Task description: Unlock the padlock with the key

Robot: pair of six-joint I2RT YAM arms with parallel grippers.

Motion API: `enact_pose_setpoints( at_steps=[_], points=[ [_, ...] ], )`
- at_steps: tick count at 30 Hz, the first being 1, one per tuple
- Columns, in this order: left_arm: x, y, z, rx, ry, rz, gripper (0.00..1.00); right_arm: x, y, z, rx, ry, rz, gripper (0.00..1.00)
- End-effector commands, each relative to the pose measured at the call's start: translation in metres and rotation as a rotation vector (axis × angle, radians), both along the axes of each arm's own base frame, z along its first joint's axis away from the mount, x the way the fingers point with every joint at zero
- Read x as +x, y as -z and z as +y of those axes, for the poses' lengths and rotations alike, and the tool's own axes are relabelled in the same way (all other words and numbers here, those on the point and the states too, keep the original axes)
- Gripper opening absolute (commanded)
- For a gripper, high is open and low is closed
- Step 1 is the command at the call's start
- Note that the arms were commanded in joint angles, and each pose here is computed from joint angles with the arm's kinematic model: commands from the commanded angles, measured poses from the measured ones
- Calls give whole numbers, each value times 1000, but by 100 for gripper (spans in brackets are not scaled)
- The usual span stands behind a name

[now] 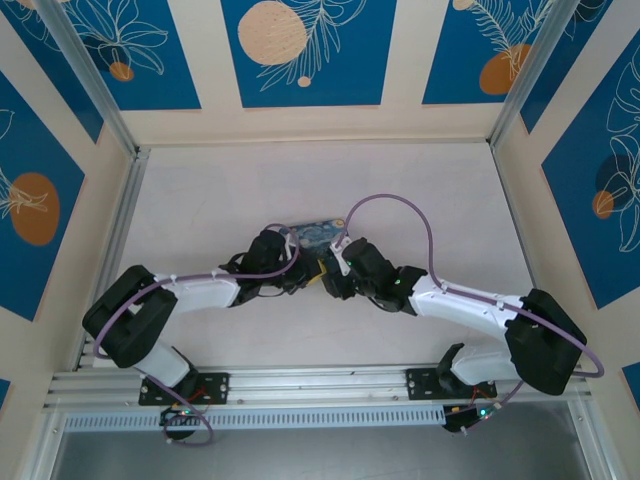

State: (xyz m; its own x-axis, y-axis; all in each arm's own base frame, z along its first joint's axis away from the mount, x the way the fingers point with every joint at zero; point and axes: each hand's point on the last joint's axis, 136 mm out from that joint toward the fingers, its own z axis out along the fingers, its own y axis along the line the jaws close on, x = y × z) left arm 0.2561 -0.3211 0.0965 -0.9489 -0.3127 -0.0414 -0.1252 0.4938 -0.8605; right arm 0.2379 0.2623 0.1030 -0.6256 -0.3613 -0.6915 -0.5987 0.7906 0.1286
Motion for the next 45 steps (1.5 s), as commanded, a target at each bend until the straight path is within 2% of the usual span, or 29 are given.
enact_pose_setpoints(
  at_steps=[1,12,20,35,45],
  points=[
    [2,-23,-11,-57,42,-45,0,-9,8,-2,-21,-15,24,44],
    [3,-25,-12,-57,47,-47,0,-10,24,2,-59,-28,46,42],
    [3,-26,-12,-61,48,-48,0,1,19,9,-59,-15,25,38],
    [1,-18,-11,-58,45,-33,0,11,3,19,13,-9,33,26],
    [1,-17,-11,-57,48,-37,0,4,2,24,70,-32,83,12]
  ],
)
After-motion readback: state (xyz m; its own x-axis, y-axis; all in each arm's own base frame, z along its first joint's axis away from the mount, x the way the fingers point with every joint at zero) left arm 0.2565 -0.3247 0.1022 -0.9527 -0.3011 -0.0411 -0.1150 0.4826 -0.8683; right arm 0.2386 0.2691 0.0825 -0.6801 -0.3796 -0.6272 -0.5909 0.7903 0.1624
